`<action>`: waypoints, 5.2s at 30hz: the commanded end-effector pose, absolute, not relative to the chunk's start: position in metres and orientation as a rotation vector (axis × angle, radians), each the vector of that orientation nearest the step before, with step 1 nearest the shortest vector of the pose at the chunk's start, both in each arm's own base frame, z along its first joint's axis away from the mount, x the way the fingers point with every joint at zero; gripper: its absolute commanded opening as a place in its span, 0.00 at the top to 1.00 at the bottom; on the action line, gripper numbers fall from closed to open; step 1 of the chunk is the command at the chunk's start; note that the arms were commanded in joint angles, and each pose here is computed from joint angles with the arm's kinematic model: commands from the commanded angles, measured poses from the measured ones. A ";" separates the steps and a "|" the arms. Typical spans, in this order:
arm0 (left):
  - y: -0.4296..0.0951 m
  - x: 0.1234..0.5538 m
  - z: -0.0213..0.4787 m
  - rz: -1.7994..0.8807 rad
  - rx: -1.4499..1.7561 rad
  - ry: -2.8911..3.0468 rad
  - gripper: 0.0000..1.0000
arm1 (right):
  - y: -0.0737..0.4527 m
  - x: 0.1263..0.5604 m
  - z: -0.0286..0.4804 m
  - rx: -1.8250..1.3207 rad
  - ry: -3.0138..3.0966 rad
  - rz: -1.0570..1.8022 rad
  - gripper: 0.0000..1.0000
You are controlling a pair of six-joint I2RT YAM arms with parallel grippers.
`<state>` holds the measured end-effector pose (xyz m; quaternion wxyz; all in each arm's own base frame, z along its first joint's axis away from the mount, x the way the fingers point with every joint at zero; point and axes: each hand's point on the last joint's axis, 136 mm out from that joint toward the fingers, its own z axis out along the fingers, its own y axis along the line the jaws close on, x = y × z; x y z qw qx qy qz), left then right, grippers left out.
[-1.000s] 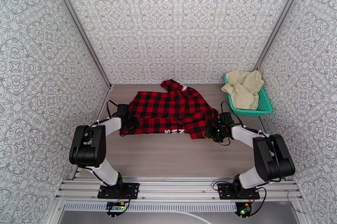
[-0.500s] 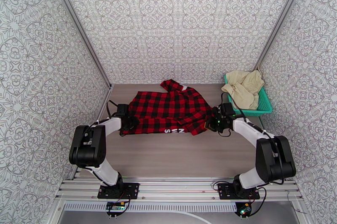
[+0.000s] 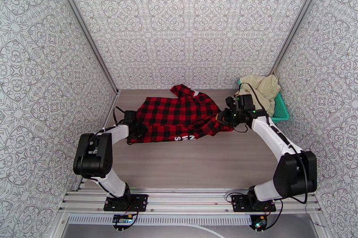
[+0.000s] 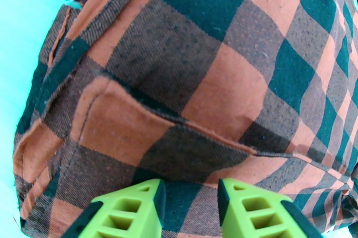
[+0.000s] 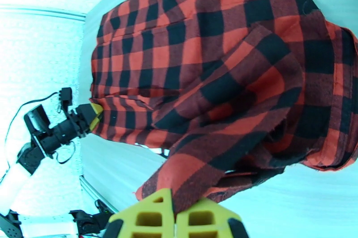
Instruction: Fold and stack the mixed laundry pile
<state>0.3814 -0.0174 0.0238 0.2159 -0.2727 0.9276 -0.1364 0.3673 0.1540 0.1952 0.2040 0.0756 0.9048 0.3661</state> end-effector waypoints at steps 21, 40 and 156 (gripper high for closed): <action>-0.021 0.371 0.116 -0.415 -0.622 2.435 0.60 | 0.261 0.379 0.257 -0.055 2.462 1.186 1.00; -0.098 0.355 0.147 -0.673 -0.173 2.431 0.45 | 0.393 0.387 0.197 -0.338 2.546 1.299 0.39; -0.007 0.372 0.101 -0.613 -0.489 2.531 0.39 | 0.175 0.406 0.079 0.359 2.663 1.032 0.37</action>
